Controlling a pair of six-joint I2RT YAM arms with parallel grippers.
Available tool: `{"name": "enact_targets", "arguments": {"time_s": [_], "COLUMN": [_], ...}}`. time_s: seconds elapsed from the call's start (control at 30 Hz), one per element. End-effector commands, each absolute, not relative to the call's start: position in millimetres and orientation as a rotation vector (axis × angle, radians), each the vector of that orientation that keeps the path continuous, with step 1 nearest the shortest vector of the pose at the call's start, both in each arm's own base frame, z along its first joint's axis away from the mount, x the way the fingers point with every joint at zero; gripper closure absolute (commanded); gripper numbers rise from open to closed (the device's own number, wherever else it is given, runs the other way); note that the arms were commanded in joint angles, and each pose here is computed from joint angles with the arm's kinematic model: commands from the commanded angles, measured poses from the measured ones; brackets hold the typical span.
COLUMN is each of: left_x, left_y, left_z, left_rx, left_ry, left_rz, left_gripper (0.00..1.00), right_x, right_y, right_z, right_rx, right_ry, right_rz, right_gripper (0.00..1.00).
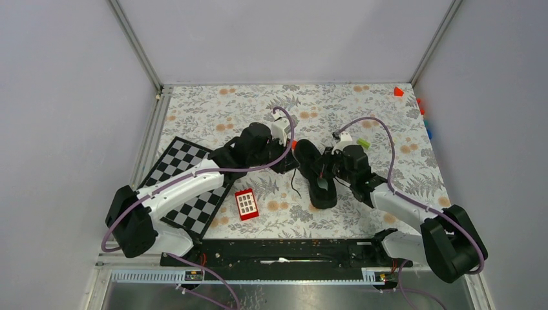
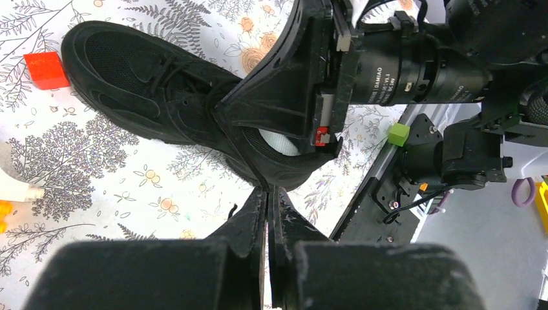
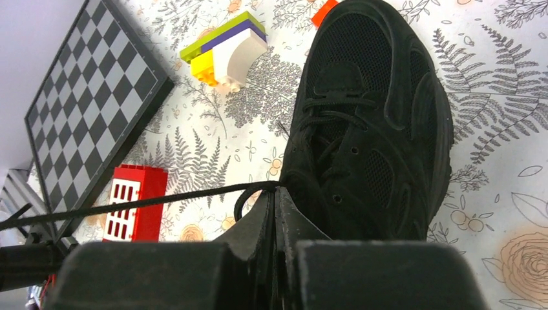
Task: Tie the shoes
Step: Cross the shoelace with the shoelace.
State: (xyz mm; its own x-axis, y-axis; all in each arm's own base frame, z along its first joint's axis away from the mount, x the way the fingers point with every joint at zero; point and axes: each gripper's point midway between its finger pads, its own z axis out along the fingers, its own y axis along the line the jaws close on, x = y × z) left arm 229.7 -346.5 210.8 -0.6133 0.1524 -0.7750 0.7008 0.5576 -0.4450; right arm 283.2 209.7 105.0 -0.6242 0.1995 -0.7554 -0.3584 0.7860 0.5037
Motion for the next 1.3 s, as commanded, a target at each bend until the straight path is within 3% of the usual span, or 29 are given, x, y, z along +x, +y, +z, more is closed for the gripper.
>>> {"name": "enact_targets", "arguments": {"time_s": [0.0,0.37,0.87,1.27], "left_x": [224.0,230.1,228.9,229.4], "left_y": [-355.7,-346.7,-345.3,-346.0], "left_z": [264.1,238.2,240.6,240.7], "left_rx": [0.712,0.684,0.682,0.683], "left_ry": [1.913,1.982,1.978,1.981], "left_rz": [-1.103,-1.017,-1.018,-1.018], "left_gripper": [1.00,1.00,1.00,1.00], "right_x": [298.3,289.8,296.8,291.4], "right_y": [194.2,171.7,195.5,194.0], "right_z": [100.0,127.3,111.0,144.3], "right_rx": [-0.118,-0.094,-0.142,-0.189], "right_ry": [2.129,2.006,2.046,1.971], "right_rz": [0.643,0.576,0.672,0.682], "right_gripper": [1.00,1.00,1.00,1.00]}}
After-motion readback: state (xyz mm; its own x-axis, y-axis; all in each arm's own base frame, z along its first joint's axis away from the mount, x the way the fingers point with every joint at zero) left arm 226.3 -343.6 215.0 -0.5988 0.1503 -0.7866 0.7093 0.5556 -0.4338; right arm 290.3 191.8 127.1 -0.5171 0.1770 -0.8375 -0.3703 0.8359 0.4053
